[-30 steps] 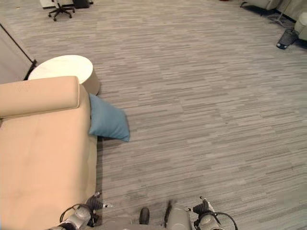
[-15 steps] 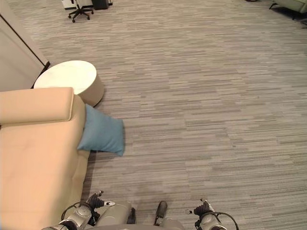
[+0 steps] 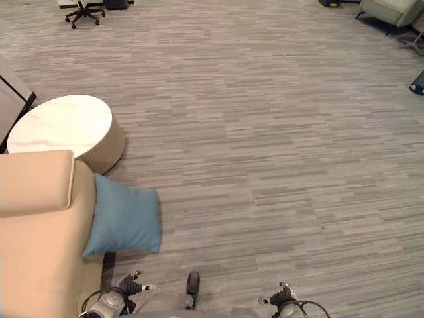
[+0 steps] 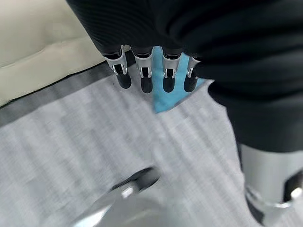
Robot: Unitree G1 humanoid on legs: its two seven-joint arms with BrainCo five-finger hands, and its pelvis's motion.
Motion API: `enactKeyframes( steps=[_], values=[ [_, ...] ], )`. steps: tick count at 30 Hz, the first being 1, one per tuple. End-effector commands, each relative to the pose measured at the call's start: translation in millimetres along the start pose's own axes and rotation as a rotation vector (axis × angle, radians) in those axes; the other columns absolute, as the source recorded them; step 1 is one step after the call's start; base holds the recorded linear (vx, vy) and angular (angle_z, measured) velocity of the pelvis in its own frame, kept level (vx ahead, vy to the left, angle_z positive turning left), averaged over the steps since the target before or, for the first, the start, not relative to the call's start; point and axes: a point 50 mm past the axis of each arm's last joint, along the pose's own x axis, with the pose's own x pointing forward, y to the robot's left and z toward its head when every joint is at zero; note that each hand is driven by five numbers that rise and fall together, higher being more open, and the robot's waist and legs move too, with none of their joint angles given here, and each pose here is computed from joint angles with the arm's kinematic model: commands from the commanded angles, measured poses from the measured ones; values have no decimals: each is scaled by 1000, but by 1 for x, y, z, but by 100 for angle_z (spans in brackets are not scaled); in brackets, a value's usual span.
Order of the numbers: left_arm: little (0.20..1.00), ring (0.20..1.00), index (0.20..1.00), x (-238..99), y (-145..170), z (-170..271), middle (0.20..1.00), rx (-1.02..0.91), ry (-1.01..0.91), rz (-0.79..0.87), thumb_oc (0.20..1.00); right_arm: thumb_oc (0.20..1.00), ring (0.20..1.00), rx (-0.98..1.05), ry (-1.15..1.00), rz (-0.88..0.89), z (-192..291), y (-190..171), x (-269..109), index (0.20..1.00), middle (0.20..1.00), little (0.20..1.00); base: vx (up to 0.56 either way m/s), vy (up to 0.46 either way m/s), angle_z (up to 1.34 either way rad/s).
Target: Pick up all the scattered cushions and arrange them neatly on the sofa.
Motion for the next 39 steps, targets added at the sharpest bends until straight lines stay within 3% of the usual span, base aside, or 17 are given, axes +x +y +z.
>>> enactKeyframes(
  steps=[1, 19, 28, 35, 38, 39],
  values=[
    [1000, 1000, 1000, -3, -15, -8, 1000, -31, 23, -28, 1000, 1000, 1000, -50, -49, -14, 10, -10, 3, 1000, 1000, 1000, 217, 26, 47],
    [1000, 1000, 1000, -4, -30, -7, 1000, -35, 31, -78, 1000, 1000, 1000, -6, -63, -48, 14, -20, 5, 1000, 1000, 1000, 202, -141, 78],
    [1000, 1000, 1000, -10, -23, -33, 1000, -86, 103, -54, 1000, 1000, 1000, -68, -83, 9, 16, -2, 1, 1000, 1000, 1000, 216, 47, 16],
    [1000, 1000, 1000, -7, -11, -25, 1000, -99, 70, -15, 1000, 1000, 1000, -91, -161, 12, 36, -4, 2, 1000, 1000, 1000, 168, 73, 38],
    [1000, 1000, 1000, -5, -12, -19, 1000, -78, 42, -19, 1000, 1000, 1000, -100, -178, 7, 40, -6, 3, 1000, 1000, 1000, 216, -99, 56],
    [1000, 1000, 1000, -4, -5, -17, 1000, -54, 30, -13, 1000, 1000, 1000, 4, -232, 36, 44, -34, 6, 1000, 1000, 1000, 218, -153, 79]
  ],
)
